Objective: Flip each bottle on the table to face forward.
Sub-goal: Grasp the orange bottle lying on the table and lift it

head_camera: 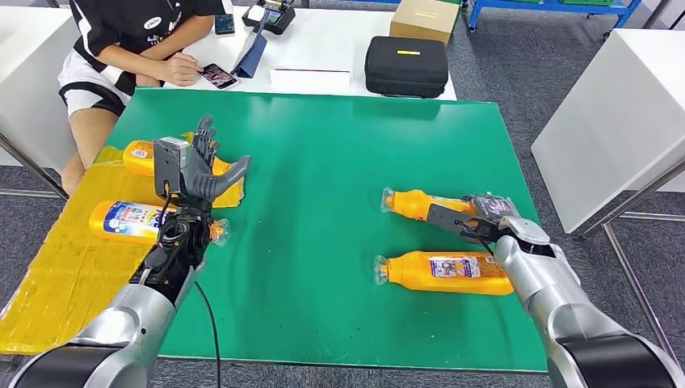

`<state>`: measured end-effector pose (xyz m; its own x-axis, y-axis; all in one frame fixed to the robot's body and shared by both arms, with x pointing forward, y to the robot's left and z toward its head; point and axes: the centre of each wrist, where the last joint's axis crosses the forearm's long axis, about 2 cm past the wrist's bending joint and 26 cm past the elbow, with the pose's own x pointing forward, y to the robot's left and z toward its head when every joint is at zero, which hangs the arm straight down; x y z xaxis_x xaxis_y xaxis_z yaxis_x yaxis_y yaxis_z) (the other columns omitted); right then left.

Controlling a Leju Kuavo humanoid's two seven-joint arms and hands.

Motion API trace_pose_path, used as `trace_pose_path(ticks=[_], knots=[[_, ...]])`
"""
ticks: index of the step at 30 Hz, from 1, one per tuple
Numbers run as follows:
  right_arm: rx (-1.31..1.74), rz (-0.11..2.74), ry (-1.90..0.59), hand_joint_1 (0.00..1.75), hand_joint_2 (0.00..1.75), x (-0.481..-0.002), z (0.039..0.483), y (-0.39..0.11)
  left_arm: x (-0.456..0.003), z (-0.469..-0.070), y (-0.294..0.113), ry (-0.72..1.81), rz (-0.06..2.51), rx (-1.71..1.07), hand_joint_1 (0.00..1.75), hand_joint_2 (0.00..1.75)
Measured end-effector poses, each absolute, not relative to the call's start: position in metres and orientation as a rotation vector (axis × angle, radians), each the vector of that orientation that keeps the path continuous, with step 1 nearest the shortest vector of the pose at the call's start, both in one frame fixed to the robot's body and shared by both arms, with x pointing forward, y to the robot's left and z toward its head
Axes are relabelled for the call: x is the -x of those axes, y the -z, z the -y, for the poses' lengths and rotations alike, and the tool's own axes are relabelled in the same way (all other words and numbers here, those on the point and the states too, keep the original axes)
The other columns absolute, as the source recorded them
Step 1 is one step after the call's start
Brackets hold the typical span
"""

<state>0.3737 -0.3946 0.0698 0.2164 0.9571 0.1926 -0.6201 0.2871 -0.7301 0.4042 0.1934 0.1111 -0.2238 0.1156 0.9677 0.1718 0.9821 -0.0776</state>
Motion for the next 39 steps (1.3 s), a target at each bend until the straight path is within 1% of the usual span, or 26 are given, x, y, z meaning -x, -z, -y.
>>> trace_pose_path(ticks=[5,12,22,26,30,34,39], knots=[[0.673,0.846,-1.093,1.75,1.75,-0.374,0.378,-0.066,-0.401,-0.194,-0.107,0.045,1.791,0.212,0.0,1.75],[0.708,1.08,-0.965,1.75,1.75,-0.373,0.347,-0.06,-0.398,-0.193,-0.102,0.04,1.783,0.218,0.0,1.75],[0.703,1.196,-0.878,1.75,1.75,-0.375,0.325,-0.062,-0.396,-0.193,-0.1,0.035,1.772,0.246,0.0,1.75],[0.716,1.316,-0.796,1.75,1.75,-0.379,0.315,-0.067,-0.395,-0.19,-0.101,0.016,1.735,0.37,0.0,1.75],[0.63,1.52,-0.68,1.75,1.75,-0.384,0.297,-0.075,-0.395,-0.18,-0.104,0.032,1.684,0.543,0.0,1.75],[0.508,1.691,-0.556,1.75,1.75,-0.389,0.271,-0.083,-0.399,-0.16,-0.119,0.093,1.655,0.643,0.0,1.75],[0.419,1.768,-0.474,1.75,1.75,-0.391,0.242,-0.091,-0.406,-0.14,-0.141,0.138,1.667,0.707,0.0,1.75]])
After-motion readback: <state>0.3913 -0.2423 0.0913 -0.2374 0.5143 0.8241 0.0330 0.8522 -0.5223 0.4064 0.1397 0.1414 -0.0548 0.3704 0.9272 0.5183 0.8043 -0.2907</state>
